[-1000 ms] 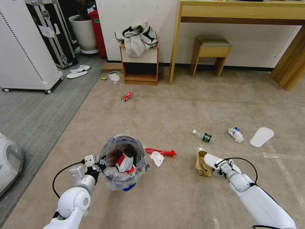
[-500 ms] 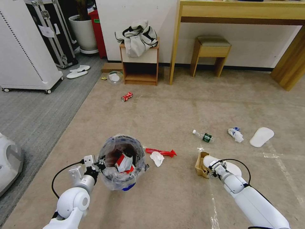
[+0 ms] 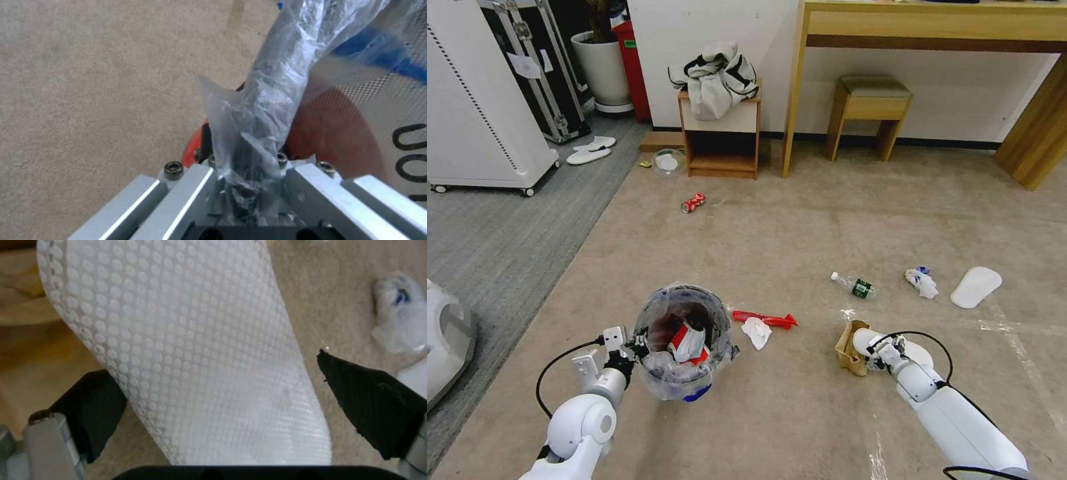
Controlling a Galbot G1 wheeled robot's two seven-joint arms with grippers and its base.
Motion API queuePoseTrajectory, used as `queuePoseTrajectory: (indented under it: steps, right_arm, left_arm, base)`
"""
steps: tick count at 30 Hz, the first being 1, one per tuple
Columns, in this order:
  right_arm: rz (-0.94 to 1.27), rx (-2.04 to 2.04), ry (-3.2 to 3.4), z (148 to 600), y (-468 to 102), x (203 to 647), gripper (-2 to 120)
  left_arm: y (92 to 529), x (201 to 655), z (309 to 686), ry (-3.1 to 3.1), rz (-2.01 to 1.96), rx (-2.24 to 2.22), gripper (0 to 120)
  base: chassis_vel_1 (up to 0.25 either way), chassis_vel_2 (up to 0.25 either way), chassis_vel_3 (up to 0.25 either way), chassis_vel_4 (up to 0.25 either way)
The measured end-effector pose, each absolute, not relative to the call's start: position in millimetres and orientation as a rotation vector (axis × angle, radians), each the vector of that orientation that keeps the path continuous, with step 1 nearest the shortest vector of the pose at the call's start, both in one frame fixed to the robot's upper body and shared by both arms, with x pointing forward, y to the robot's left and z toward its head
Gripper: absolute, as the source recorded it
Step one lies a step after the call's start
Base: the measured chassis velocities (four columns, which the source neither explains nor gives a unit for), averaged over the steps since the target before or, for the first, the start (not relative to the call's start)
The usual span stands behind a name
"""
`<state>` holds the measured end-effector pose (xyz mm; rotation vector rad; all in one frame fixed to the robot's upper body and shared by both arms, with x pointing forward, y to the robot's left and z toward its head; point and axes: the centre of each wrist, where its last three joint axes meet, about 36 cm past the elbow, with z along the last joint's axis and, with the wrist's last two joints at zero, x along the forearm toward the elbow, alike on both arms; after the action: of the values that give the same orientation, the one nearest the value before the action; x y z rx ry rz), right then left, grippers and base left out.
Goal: Pick up the trash bin and place the garbage on the floor into it.
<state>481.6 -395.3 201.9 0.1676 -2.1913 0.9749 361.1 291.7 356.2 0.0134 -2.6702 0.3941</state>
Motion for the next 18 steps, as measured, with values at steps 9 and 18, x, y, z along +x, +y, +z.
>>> queuePoseTrajectory:
  steps: [9, 18]
  right_arm:
    - [0.993, 0.136, -2.187, 201, -393, 487, 87]
    - [0.978, 0.143, -2.207, 197, -383, 487, 55]
  left_arm:
    - [292, 361, 356, -2.672, 0.395, 0.015, 1]
    - [296, 361, 357, -2.674, 0.388, 0.022, 1]
  base:
    - [0.0, 0.0, 0.0, 0.0]
    - [0.0, 0.0, 0.0, 0.0]
